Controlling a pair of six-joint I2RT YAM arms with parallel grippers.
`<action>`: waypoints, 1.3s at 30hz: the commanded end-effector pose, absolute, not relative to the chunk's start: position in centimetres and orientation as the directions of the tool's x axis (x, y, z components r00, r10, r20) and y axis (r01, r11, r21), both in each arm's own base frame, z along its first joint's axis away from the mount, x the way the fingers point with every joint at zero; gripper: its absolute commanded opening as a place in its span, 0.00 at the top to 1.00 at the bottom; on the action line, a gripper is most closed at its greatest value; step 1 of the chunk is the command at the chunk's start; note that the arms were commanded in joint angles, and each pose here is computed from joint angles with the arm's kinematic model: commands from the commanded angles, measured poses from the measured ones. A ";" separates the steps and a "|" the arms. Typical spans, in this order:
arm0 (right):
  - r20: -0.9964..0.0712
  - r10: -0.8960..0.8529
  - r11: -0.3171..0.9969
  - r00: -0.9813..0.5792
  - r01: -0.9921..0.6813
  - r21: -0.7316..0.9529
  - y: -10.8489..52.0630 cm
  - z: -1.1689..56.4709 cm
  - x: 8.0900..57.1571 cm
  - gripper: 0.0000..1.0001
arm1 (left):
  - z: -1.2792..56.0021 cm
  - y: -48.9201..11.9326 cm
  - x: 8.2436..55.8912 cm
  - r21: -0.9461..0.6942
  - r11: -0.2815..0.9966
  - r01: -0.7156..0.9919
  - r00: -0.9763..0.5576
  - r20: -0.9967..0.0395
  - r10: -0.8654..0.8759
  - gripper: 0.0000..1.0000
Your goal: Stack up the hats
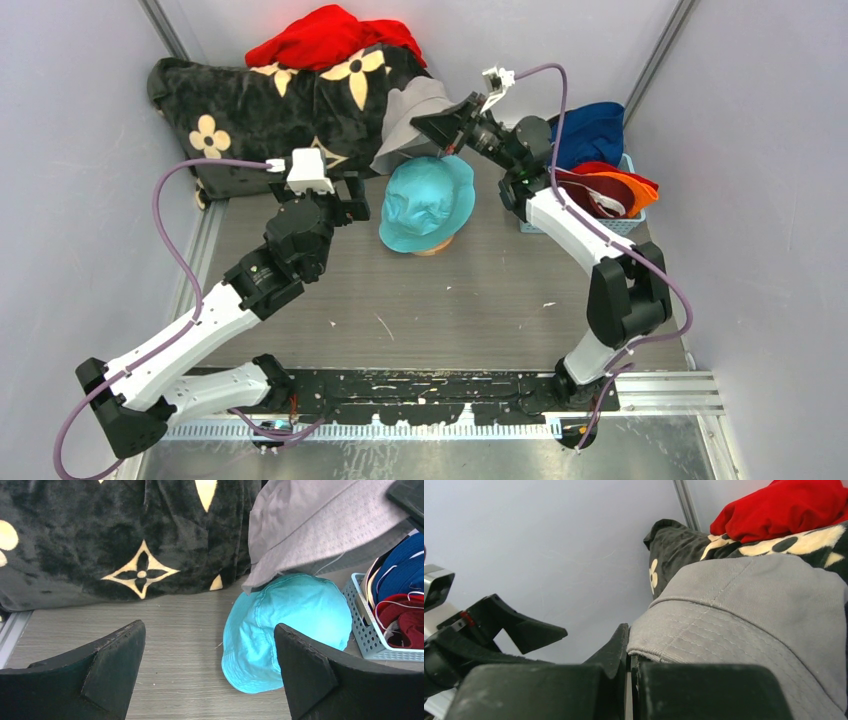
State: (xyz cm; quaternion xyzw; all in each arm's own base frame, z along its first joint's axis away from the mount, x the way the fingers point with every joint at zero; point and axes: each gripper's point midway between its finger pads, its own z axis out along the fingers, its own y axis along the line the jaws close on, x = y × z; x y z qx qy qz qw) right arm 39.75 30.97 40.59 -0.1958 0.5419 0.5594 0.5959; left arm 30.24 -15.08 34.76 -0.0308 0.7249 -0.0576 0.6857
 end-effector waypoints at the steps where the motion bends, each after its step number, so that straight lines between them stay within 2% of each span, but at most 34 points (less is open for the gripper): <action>1: -0.870 0.474 0.270 -0.134 -0.918 0.289 30.4 43.4 36.2 0.99 | 36.5 -14.7 30.3 -0.149 0.989 0.020 -0.017 -0.989 -0.148 0.01; 9: -0.872 0.441 0.252 -0.212 -0.903 0.347 30.5 40.1 32.9 0.99 | 36.2 -15.0 30.4 -0.153 0.988 0.031 -0.028 -0.988 -0.152 0.01; 16: -0.865 0.415 0.298 -0.282 -0.856 0.422 29.2 36.3 31.1 0.99 | 36.2 -14.7 30.3 -0.146 0.989 0.024 -0.028 -0.989 -0.146 0.01; 27: -0.835 0.368 0.439 -0.410 -0.715 0.544 27.1 29.4 30.6 0.99 | 35.7 -15.2 30.5 -0.142 0.989 0.038 -0.045 -0.989 -0.141 0.01; 39: -0.815 0.345 0.603 -0.465 -0.556 0.572 24.8 24.9 31.7 0.99 | 35.4 -15.8 31.0 -0.118 0.992 0.037 -0.058 -0.992 -0.116 0.01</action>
